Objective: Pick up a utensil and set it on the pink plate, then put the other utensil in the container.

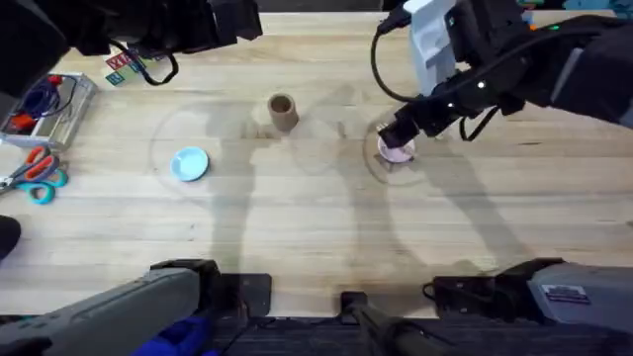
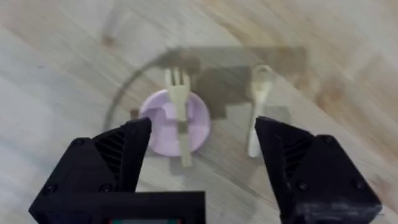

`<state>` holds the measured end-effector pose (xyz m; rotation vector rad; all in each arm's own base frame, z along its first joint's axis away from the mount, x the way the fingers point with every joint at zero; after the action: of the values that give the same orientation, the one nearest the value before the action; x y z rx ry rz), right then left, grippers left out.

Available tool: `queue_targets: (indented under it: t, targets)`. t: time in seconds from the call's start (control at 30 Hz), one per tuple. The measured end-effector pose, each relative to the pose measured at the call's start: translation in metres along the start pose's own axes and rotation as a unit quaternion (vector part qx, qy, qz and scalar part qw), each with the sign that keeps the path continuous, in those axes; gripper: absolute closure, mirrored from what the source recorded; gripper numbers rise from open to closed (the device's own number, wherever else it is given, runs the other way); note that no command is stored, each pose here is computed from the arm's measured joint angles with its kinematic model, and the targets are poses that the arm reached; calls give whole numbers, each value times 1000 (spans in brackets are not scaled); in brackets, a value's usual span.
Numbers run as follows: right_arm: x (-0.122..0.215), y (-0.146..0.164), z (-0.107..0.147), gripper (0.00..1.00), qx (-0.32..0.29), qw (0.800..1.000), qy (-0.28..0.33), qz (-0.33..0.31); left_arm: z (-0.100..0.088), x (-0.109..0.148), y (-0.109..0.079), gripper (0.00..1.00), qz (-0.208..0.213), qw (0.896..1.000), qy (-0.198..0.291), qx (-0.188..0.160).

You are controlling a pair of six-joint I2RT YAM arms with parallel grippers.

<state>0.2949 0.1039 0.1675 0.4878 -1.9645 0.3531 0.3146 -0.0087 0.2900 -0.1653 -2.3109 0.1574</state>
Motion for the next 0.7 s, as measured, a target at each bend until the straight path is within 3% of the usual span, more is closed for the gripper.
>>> queue_targets:
  t: [0.07, 0.33, 0.43, 0.7]
  targets:
    - [5, -10, 1, 5, 0, 998, 4, 56, 0, 0, 0, 8, 0, 1000, 0, 0]
    - [10, -60, 13, 5, -68, 991, 13, 114, 0, 0, 0, 7, 0, 1000, 0, 0]
    - [11, -75, 16, 5, -95, 990, 2, 107, 0, 0, 0, 7, 0, 1000, 0, 0]
    - [5, -77, 6, 5, -96, 991, -31, 87, 0, 0, 0, 7, 0, 1000, 0, 0]
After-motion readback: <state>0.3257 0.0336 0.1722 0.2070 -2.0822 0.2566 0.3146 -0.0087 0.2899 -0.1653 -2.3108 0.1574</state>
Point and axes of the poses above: each hand's point on the last joint's axis, 136 mm out from that joint toward the fingers, its own x axis back along the fingers, its own y axis along the line the jaws close on, z = x × y, the point moved 8 cm from there along x, back along the fingers, and after that the axes turned 7 degrees about -x, right-handed, at the moved point
